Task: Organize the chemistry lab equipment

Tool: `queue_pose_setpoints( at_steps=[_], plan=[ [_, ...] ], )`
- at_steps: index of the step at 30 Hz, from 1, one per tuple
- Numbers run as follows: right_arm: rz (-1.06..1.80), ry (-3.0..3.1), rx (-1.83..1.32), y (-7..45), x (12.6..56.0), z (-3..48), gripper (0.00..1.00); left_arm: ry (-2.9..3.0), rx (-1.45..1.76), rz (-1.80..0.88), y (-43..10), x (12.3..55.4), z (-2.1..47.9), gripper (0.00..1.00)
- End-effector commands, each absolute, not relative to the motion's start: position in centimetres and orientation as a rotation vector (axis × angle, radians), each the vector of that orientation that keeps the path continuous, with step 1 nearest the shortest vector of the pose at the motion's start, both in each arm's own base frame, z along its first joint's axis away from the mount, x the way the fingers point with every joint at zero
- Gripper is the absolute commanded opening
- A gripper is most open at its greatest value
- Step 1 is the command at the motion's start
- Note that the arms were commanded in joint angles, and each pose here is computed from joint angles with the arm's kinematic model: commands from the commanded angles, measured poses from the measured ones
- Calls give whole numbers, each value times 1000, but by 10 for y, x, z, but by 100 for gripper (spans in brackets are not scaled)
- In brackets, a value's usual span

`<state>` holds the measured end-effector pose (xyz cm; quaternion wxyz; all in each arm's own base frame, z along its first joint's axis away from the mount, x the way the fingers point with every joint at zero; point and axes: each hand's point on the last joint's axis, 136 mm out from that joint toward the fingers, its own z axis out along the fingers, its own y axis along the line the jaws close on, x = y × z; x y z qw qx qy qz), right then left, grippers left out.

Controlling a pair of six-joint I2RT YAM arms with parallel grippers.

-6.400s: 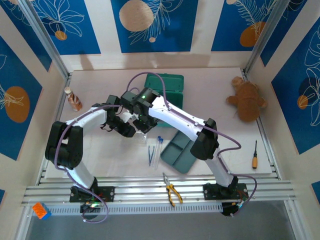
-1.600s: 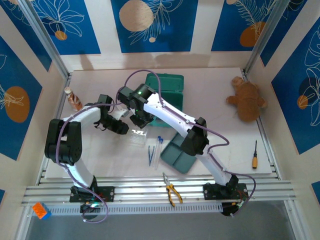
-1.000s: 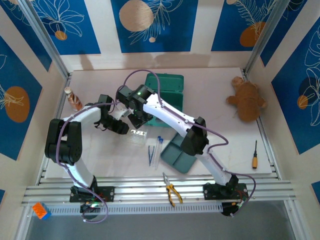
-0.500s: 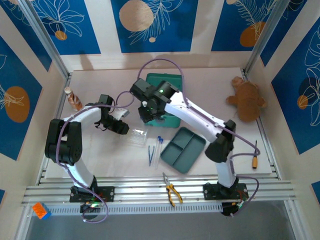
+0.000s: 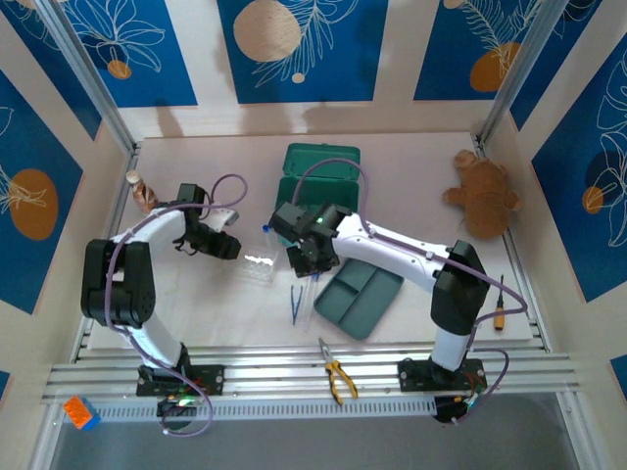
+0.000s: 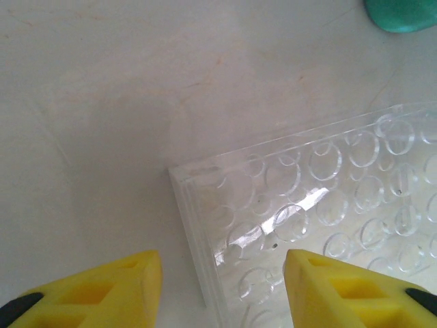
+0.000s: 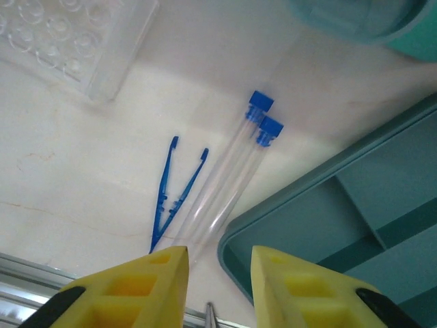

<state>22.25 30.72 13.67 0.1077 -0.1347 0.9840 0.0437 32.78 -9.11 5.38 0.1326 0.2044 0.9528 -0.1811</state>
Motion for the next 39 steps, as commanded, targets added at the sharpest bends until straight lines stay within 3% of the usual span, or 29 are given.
queue_pose_setpoints(
  at_steps=[1, 14, 28, 39],
  plan=[
    [189, 2922, -233, 319, 221, 124, 28, 2771, 572, -533, -88, 324, 61, 51],
    [256, 2991, -52, 315, 225, 73, 26, 2602, 558, -634, -92, 324, 111, 53],
    [125, 3014, 37, 314, 245, 48, 29, 2519, 409, -621, -64, 328, 127, 54],
    [-27, 3021, 70, 300, 235, 43, 28, 2510, 358, -613, -56, 331, 126, 54]
  ],
)
